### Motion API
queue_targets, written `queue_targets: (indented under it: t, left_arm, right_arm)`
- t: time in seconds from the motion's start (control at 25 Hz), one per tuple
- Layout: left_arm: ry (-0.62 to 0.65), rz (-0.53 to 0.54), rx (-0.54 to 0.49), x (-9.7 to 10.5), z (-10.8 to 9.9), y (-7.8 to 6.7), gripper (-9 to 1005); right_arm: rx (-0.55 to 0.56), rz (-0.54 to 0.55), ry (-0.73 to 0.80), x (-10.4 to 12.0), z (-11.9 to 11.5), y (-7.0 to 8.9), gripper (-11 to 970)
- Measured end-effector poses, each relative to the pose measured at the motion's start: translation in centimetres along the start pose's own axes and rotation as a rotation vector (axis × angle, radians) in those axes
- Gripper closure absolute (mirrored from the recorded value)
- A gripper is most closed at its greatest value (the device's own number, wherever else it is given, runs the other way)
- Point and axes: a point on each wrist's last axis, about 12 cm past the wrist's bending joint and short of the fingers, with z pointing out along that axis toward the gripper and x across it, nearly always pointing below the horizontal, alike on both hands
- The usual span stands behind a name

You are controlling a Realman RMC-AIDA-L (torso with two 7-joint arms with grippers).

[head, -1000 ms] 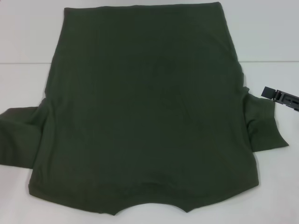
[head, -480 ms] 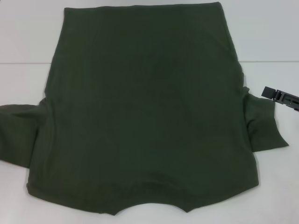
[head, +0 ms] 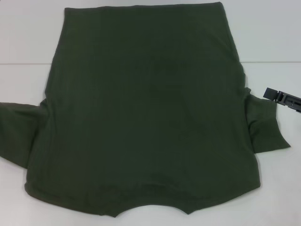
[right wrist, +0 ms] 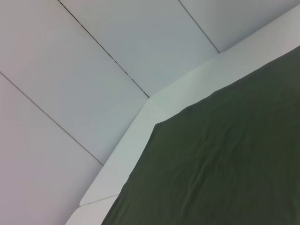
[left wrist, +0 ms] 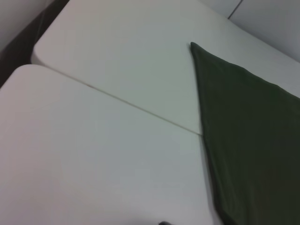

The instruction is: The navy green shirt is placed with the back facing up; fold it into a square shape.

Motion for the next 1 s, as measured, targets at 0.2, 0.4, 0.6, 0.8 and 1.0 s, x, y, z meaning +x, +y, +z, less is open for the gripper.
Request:
queue_targets:
  t: [0.2,0.4,0.6,0.8,1.0]
  left_arm:
    - [-0.008,0.003,-0.006,-0.6,-0.2,-0.3,990]
    - [0.001,0.002,0.0,-0.5,-0.2,-0.3,985]
    - [0.042,0.011,0.041,-0.4,-0.2,-1.8,981]
    - [0.088,0.037,0.075,-0.5,-0.1,-4.8,976]
    - [0.166,0.058,0.129,-0.3,1.0,-8.0,971]
  right_arm:
    - [0.0,0.001,0.001,0.1,-0.1,0.0,46]
    - [0.002,0.004,0.001,0.1,-0.1,-0.1,46]
    - [0.0,0.006,0.002,0.2,-0.2,0.0,46]
    - [-0.004,0.006,0.003,0.2,-0.2,0.0,46]
    - [-0.005,0.006,0.003,0.2,-0.2,0.0,46]
